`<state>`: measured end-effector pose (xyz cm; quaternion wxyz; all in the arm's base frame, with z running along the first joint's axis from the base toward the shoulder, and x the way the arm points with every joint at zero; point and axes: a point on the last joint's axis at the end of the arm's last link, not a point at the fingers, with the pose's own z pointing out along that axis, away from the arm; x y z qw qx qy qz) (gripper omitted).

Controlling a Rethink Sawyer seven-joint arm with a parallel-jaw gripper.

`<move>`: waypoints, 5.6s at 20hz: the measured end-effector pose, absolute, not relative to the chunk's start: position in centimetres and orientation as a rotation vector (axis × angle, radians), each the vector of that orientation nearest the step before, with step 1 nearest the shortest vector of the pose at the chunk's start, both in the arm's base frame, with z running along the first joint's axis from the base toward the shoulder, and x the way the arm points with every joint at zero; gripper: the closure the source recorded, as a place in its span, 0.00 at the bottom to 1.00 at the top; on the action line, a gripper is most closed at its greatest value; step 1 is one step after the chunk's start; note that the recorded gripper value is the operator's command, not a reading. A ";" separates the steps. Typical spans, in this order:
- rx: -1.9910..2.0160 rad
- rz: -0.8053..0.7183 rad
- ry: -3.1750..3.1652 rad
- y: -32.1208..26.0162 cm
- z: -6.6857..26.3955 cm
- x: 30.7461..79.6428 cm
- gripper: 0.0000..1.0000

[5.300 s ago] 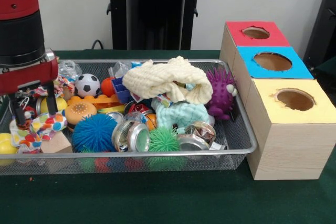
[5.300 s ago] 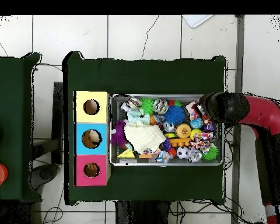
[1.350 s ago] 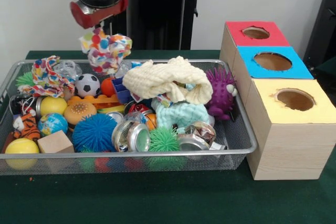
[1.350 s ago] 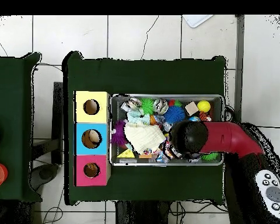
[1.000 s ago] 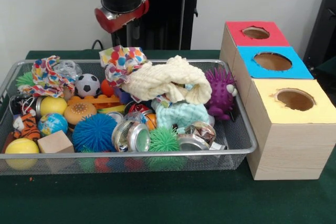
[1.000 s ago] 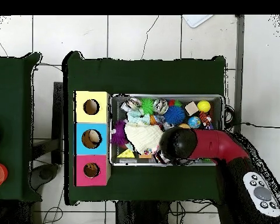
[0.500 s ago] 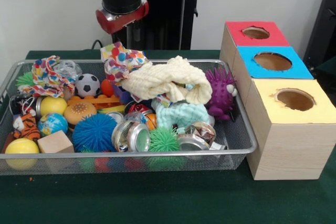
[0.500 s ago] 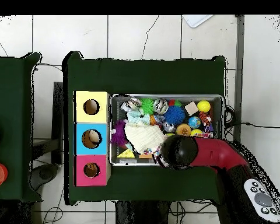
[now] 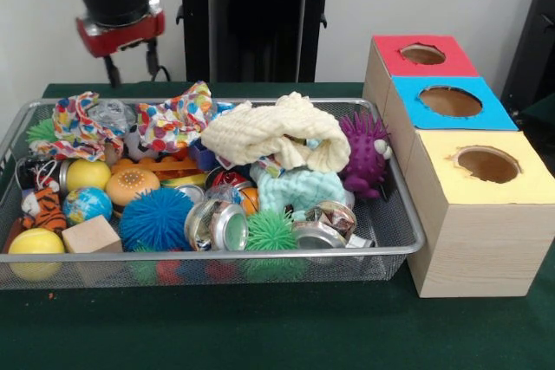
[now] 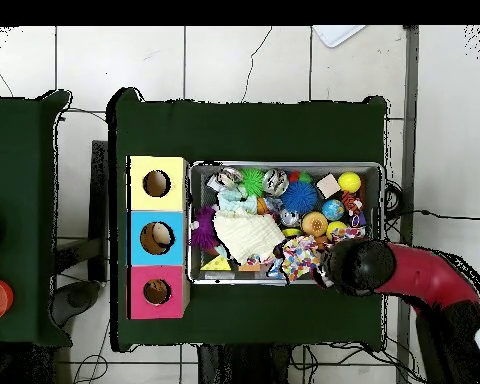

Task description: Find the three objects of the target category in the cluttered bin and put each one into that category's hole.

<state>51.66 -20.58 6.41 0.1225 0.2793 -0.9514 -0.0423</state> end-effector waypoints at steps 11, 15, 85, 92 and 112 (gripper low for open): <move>0.775 -0.043 -2.834 -28.1 3.8 52.8 0.00; 0.802 -0.056 -2.842 -27.5 3.1 53.7 0.00; 0.917 -0.008 -2.777 -26.8 6.0 61.1 1.00; 0.939 -0.018 -2.751 -25.8 6.7 59.9 0.00; 1.003 0.007 -2.866 -24.9 8.5 63.9 0.00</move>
